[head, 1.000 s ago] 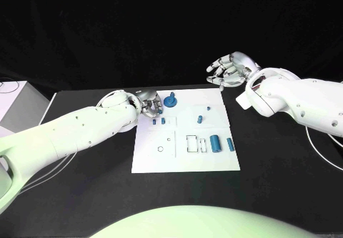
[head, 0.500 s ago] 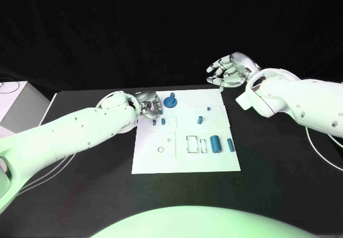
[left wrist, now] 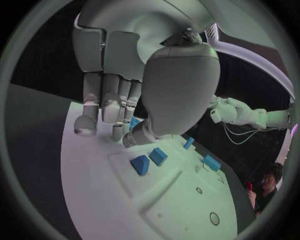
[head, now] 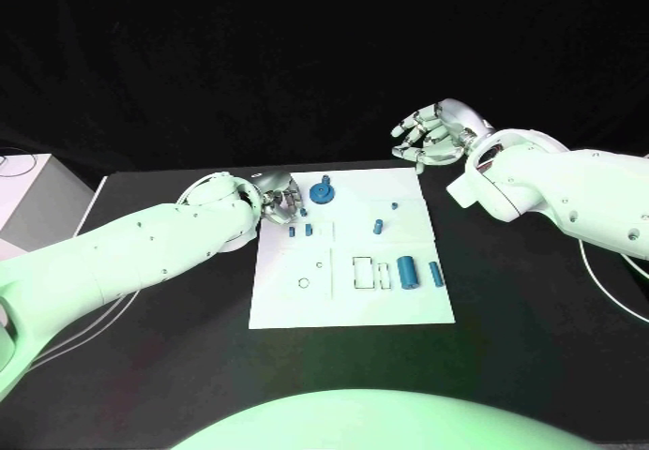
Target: Assemble the parts on the task board
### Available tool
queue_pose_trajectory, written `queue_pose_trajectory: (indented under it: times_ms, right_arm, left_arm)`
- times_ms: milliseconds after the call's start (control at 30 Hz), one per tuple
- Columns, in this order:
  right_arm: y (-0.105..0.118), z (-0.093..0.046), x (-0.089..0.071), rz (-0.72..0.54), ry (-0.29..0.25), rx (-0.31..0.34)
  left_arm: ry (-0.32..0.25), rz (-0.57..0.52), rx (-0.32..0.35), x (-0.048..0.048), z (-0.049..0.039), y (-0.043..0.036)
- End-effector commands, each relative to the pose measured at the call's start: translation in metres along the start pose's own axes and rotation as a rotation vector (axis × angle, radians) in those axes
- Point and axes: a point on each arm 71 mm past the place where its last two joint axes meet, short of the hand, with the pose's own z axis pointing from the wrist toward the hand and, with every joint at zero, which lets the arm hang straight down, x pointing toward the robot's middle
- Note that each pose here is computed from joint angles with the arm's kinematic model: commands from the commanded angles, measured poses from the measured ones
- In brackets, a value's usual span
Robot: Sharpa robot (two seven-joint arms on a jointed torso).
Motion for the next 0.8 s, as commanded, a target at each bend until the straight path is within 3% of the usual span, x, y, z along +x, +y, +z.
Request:
queue_pose_trajectory:
  times_ms: [33, 167, 267, 467, 633, 800]
  right_arm:
    - [0.0, 0.0, 0.002, -0.026, 0.037, -0.002]
    - [-0.003, -0.001, 0.004, -0.068, 0.078, 0.005]
    - [-0.005, -0.001, 0.005, -0.123, 0.113, 0.008]
    - [-0.016, -0.004, 0.009, -0.297, 0.18, 0.004]
    - [-0.025, -0.008, 0.015, -0.468, 0.21, -0.014]
    - [-0.032, -0.014, 0.026, -0.614, 0.23, -0.04]
  left_arm:
    - [-0.028, 0.0, -0.008, -0.0027, -0.0006, 0.0024]
    - [-0.055, -0.04, -0.013, -0.0077, -0.0028, 0.0091]
    - [-0.099, -0.131, -0.007, -0.0171, -0.0063, 0.0155]
    - [-0.147, -0.521, 0.032, -0.0374, -0.0196, 0.0336]
    - [-0.115, -0.811, 0.117, -0.0426, -0.033, 0.0408]
    - [-0.044, -1.075, 0.223, -0.0343, -0.0512, 0.0385]
